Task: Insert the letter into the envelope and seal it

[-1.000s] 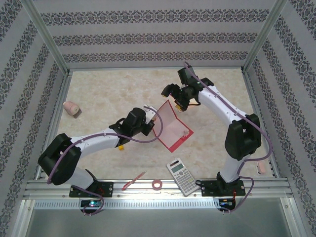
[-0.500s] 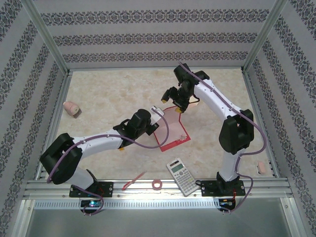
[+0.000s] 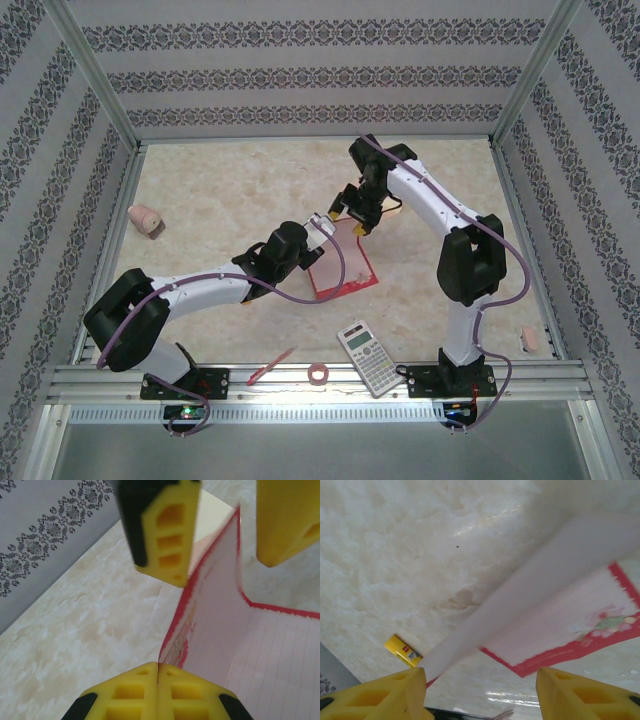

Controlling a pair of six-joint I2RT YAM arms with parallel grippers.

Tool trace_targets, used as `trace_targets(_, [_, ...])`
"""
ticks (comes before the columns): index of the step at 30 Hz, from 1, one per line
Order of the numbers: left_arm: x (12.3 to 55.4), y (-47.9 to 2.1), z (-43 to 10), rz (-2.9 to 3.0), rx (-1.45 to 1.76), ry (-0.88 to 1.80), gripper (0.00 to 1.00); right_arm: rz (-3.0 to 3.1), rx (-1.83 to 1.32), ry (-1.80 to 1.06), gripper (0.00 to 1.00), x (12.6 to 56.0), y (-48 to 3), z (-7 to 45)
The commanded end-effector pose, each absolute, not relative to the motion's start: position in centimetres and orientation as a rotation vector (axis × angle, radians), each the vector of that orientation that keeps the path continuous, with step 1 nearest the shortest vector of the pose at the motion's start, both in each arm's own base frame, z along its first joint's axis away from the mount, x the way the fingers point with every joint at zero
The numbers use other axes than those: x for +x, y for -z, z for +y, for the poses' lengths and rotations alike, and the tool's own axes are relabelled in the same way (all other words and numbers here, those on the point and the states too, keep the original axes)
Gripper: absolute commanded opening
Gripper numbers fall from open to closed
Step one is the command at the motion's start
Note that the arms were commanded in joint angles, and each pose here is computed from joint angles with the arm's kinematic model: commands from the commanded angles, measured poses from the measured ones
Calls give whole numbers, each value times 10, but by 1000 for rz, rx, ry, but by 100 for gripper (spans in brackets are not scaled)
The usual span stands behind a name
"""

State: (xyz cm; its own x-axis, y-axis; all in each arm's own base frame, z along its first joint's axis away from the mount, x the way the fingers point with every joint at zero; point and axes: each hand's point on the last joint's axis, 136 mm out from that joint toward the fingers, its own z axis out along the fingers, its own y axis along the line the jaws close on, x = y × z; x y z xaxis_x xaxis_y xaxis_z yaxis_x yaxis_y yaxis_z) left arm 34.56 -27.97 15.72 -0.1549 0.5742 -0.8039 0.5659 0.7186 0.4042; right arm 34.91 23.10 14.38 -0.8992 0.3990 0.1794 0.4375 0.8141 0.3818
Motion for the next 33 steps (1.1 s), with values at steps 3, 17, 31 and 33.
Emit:
trace_targets(3, [342, -168, -287, 1762, 884, -9, 0, -2877, -755, 607, 53, 351, -135, 221])
trace_targets(17, [335, -164, -286, 1778, 869, 11, 0, -2936, -811, 633, 63, 381, -142, 214])
trace_targets(31, [334, -169, -289, 1774, 846, 32, 0, -2928, -804, 601, 46, 382, -126, 213])
trace_targets(33, [335, -167, -288, 1781, 835, 28, 0, -2937, -797, 598, 35, 382, -126, 213])
